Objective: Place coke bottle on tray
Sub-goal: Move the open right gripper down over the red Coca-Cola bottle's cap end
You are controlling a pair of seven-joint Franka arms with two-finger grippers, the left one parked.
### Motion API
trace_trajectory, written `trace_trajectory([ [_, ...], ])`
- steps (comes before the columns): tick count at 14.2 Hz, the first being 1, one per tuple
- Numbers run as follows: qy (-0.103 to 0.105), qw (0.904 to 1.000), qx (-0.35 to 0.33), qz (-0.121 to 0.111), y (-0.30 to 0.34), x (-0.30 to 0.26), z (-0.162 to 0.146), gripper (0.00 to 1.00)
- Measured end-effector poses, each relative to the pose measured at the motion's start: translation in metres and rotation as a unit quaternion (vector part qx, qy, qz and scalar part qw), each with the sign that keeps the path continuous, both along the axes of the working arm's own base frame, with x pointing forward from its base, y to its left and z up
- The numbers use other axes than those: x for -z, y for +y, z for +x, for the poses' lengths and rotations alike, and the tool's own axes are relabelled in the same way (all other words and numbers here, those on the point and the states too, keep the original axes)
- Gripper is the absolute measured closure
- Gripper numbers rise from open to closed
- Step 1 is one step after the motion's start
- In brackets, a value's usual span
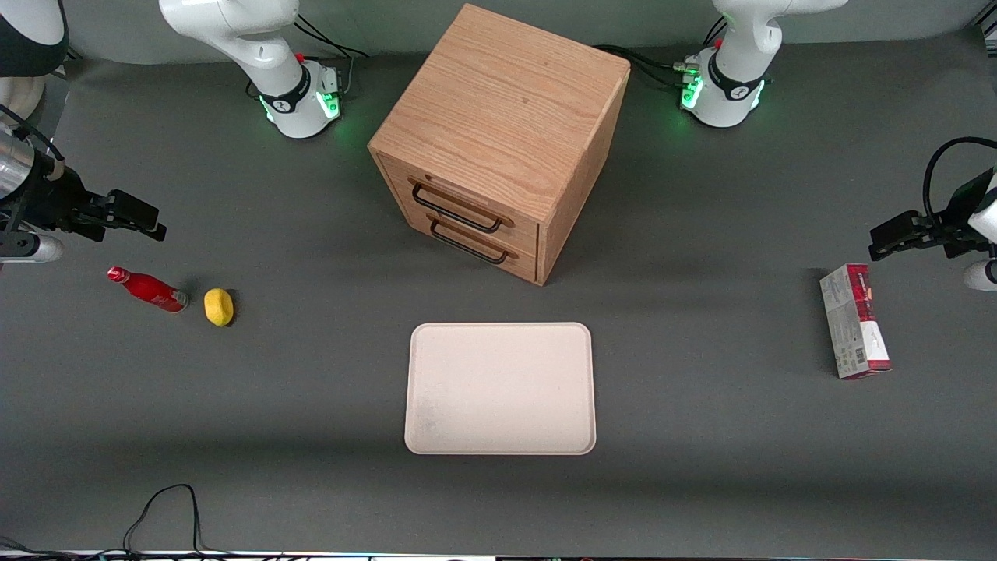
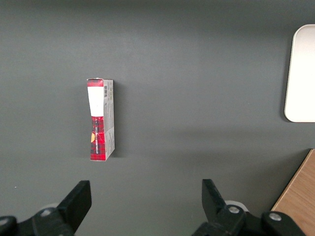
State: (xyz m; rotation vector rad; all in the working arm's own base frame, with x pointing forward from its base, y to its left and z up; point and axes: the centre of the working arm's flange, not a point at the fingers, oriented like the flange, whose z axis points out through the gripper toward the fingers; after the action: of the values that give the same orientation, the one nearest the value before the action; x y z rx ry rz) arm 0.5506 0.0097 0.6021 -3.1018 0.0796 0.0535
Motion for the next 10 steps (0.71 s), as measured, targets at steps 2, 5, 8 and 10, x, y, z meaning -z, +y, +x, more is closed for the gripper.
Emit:
trace_trajectory([
  [2, 0.001, 1.0, -0.001, -0.001, 0.001, 0.001, 0.0, 0.0],
  [5, 0.015, 0.9997, 0.011, -0.017, -0.017, 0.016, -0.001, 0.0],
  [8, -0.001, 0.9996, 0.002, -0.028, -0.105, 0.074, -0.001, 0.0],
  [10, -0.026, 0.9989, -0.016, -0.035, -0.175, 0.132, -0.015, 0.0],
])
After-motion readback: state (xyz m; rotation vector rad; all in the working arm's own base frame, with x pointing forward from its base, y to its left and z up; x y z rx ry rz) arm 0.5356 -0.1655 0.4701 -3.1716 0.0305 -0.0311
